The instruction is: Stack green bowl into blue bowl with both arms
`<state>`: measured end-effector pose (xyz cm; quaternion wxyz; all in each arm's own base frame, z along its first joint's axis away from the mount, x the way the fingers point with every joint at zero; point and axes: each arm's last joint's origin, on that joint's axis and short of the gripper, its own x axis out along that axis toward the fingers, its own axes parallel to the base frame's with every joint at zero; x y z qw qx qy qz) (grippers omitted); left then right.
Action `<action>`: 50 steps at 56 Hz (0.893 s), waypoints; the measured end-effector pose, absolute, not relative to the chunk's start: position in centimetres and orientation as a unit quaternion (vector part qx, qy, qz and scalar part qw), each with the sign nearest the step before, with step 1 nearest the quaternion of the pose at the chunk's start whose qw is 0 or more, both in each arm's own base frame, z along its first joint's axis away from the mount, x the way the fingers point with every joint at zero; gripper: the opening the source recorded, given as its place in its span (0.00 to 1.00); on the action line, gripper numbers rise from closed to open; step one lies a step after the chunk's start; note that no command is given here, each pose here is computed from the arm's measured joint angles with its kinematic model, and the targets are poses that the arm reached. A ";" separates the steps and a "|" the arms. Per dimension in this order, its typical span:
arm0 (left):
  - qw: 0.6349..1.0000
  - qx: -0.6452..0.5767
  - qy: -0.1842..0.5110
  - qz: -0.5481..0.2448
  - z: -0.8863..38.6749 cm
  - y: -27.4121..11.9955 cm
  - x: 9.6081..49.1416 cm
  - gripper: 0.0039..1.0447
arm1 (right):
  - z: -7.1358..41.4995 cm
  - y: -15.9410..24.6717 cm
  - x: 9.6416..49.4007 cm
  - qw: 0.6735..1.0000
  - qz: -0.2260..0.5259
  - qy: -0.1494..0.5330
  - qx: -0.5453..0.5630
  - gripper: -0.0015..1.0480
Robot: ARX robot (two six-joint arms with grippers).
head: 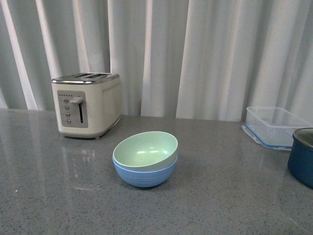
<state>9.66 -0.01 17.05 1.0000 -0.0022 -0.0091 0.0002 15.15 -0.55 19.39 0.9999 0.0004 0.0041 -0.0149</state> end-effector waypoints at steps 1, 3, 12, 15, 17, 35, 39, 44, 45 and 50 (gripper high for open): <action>1.000 -0.002 -0.009 0.000 17.0 0.0 9.7 0.94 | 19.3 -0.4 15.0 1.000 -0.011 0.004 0.002 0.01; 1.000 -0.002 -0.009 0.000 17.0 0.0 9.7 0.94 | 19.1 -0.2 14.8 1.000 -0.005 0.004 0.001 0.01; 1.000 -0.002 -0.009 0.000 17.0 0.0 9.7 0.94 | 18.4 0.0 13.9 1.000 -0.001 0.004 0.001 0.01; 1.000 -0.002 -0.009 0.000 17.0 0.0 9.7 0.94 | 18.3 0.0 13.7 1.000 -0.001 0.004 0.001 0.01; 1.000 -0.002 -0.009 0.000 17.0 0.0 9.7 0.94 | 18.2 0.0 13.6 1.000 -0.002 0.003 0.001 0.01; 1.000 -0.002 -0.009 0.000 17.0 0.0 9.7 0.94 | 17.3 0.0 12.4 1.000 -0.002 0.002 0.001 0.01; 1.000 -0.002 -0.009 0.000 17.0 0.0 9.7 0.94 | 16.8 0.0 12.2 1.000 -0.002 -0.001 0.001 0.01; 1.000 -0.002 -0.009 0.000 17.0 0.0 9.7 0.94 | 16.8 0.0 11.9 1.000 -0.001 -0.002 0.001 0.01; 1.000 -0.002 -0.009 0.000 17.0 0.0 9.7 0.94 | 16.8 0.0 11.9 1.000 -0.001 -0.003 0.001 0.01; 1.000 -0.002 -0.009 0.000 17.0 0.0 9.7 0.94 | 16.8 0.0 11.7 1.000 -0.002 -0.004 0.001 0.01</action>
